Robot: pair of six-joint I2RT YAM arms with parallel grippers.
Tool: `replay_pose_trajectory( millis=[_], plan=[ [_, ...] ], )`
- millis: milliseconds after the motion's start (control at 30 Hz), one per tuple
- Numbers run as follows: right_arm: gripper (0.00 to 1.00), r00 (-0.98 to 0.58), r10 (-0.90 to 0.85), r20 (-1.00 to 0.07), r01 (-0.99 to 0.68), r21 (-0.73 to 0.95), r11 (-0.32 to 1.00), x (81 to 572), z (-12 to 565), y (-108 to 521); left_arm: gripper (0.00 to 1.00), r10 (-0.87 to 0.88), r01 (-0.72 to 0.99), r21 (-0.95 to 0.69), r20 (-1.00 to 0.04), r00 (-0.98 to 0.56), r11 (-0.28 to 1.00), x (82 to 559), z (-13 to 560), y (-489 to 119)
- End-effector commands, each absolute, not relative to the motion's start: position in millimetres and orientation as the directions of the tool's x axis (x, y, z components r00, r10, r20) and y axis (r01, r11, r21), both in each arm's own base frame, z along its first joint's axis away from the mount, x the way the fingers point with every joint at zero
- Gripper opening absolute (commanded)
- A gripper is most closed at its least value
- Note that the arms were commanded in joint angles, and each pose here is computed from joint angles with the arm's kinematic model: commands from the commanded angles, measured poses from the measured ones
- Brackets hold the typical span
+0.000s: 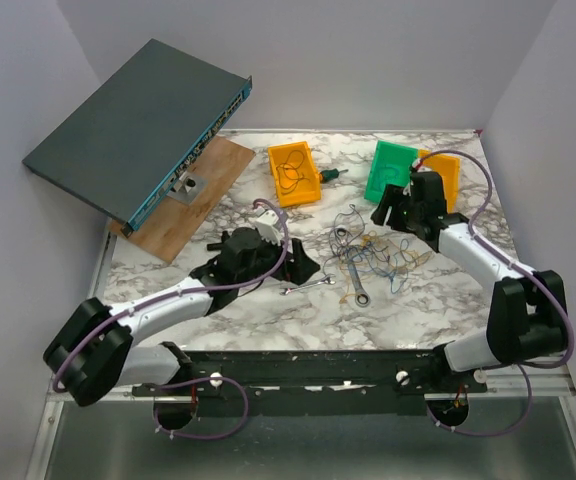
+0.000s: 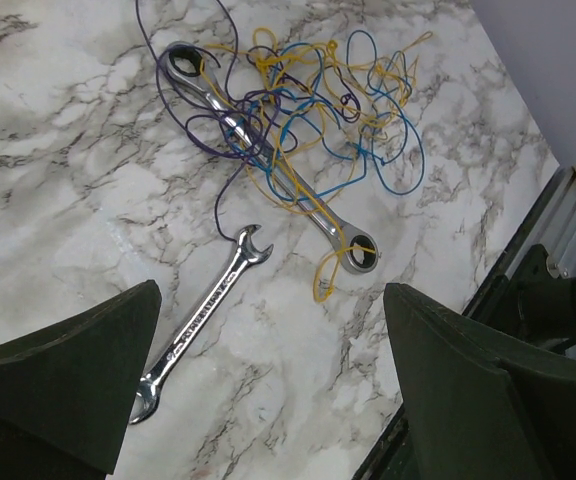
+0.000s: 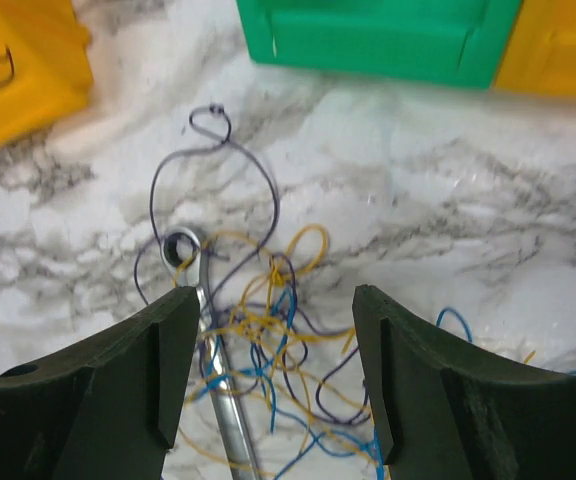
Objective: Untangle the cables
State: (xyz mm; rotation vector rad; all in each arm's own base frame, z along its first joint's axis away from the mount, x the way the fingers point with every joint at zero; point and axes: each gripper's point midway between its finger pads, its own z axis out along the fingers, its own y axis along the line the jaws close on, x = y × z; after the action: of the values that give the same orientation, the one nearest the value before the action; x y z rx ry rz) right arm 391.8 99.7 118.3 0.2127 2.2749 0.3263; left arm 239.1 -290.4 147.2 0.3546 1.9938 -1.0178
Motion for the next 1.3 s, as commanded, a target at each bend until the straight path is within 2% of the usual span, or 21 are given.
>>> replay_pose_trajectory(
  millis=[0, 67, 200, 267, 367, 400, 600, 733, 833, 967, 1133, 1267],
  plan=[
    [0.71, -0.726, 0.249, -0.641, -0.019, 0.382, 0.924, 355, 99, 120, 0.96, -0.068, 0.586, -0.549, -0.761, -0.645, 0.596, 238, 143, -312],
    [0.7, -0.744, 0.246, -0.621, -0.029, 0.398, 0.917, 349, 87, 124, 0.96, -0.069, 0.591, -0.558, -0.758, -0.648, 0.583, 240, 145, -317],
    [0.59, -0.776, 0.237, -0.584, -0.066, 0.449, 0.891, 344, 74, 137, 0.96, -0.067, 0.605, -0.556, -0.766, -0.64, 0.571, 241, 152, -321],
    [0.42, -0.784, 0.23, -0.577, -0.084, 0.465, 0.881, 343, 73, 143, 0.96, -0.061, 0.606, -0.546, -0.77, -0.635, 0.579, 242, 154, -320],
    [0.06, -0.786, 0.22, -0.578, -0.097, 0.466, 0.879, 343, 76, 145, 0.96, -0.052, 0.604, -0.522, -0.78, -0.624, 0.602, 245, 152, -315],
    [0.01, -0.783, 0.219, -0.583, -0.103, 0.467, 0.878, 343, 81, 145, 0.96, -0.05, 0.603, -0.516, -0.783, -0.62, 0.609, 245, 153, -314],
    [0.01, -0.761, 0.171, -0.626, -0.25, 0.526, 0.813, 331, 135, 172, 0.96, -0.027, 0.647, -0.484, -0.812, -0.584, 0.589, 243, 163, -314],
    [0.01, -0.694, 0.183, -0.696, -0.387, 0.576, 0.72, 319, 211, 191, 0.96, -0.034, 0.687, -0.465, -0.84, -0.541, 0.558, 240, 177, -315],
    [0.01, -0.635, 0.215, -0.742, -0.464, 0.589, 0.662, 309, 271, 197, 0.97, -0.067, 0.749, -0.429, -0.884, -0.462, 0.505, 234, 198, -314],
    [0.01, -0.575, 0.243, -0.781, -0.533, 0.583, 0.613, 295, 337, 199, 0.99, -0.193, 0.819, -0.354, -0.935, -0.298, 0.451, 225, 239, -304],
    [0.01, -0.552, 0.255, -0.794, -0.618, 0.594, 0.515, 277, 386, 209, 0.99, -0.24, 0.815, -0.292, -0.951, -0.193, 0.501, 235, 263, -296],
    [0.01, -0.558, 0.267, -0.786, -0.647, 0.613, 0.453, 273, 402, 216, 0.99, -0.278, 0.839, -0.275, -0.948, -0.155, 0.47, 237, 276, -304]
  ],
)
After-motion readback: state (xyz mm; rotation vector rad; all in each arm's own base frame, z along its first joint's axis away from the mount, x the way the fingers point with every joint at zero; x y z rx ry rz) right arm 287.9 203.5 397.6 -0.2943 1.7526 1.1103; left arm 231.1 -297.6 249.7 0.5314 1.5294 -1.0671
